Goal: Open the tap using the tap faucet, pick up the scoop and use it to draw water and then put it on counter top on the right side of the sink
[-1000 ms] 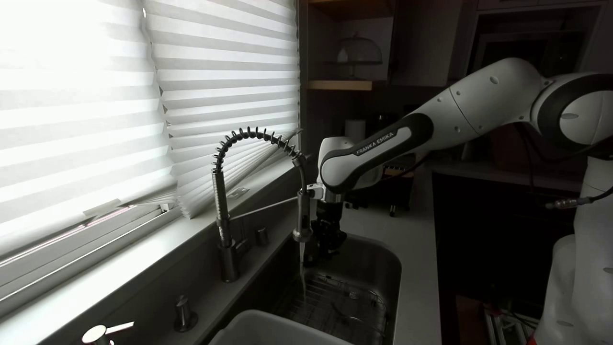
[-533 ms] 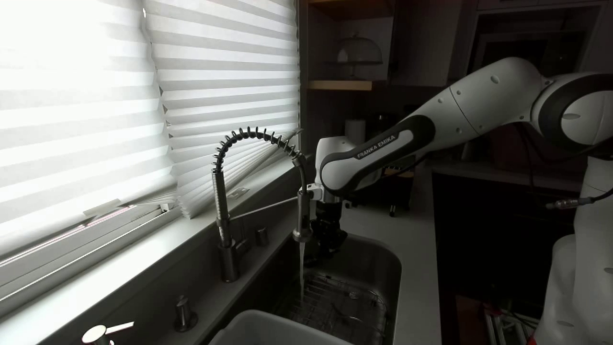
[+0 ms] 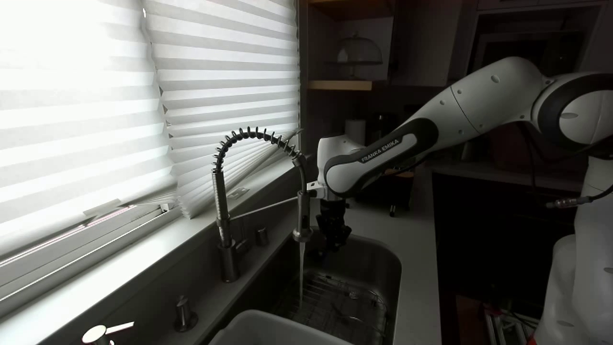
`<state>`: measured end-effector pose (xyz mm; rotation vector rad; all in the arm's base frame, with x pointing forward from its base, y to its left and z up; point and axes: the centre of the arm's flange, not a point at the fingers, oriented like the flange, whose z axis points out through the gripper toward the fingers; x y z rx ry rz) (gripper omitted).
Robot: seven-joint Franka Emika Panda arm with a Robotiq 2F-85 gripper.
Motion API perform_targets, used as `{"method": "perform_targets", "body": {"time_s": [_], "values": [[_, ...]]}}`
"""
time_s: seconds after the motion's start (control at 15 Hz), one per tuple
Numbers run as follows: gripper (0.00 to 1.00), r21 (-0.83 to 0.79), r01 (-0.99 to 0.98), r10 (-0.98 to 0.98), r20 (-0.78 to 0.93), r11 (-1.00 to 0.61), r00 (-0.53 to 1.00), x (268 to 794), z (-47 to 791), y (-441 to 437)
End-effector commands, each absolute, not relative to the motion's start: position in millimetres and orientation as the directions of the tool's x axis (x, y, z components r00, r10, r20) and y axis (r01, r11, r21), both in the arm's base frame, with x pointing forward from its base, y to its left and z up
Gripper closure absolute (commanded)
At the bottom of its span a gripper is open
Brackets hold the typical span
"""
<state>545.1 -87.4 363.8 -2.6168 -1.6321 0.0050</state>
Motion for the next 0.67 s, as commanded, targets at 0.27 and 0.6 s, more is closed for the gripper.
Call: {"method": "perform_targets", "body": {"time_s": [0.27,0.6], "values": [[0.94,0.011,0.767,0.767,0.002,-0.642,0.642,510,386,-159],[0.94,0.039,0.578,0.578,0.002,-0.815,0.816,480,390,-223]]}}
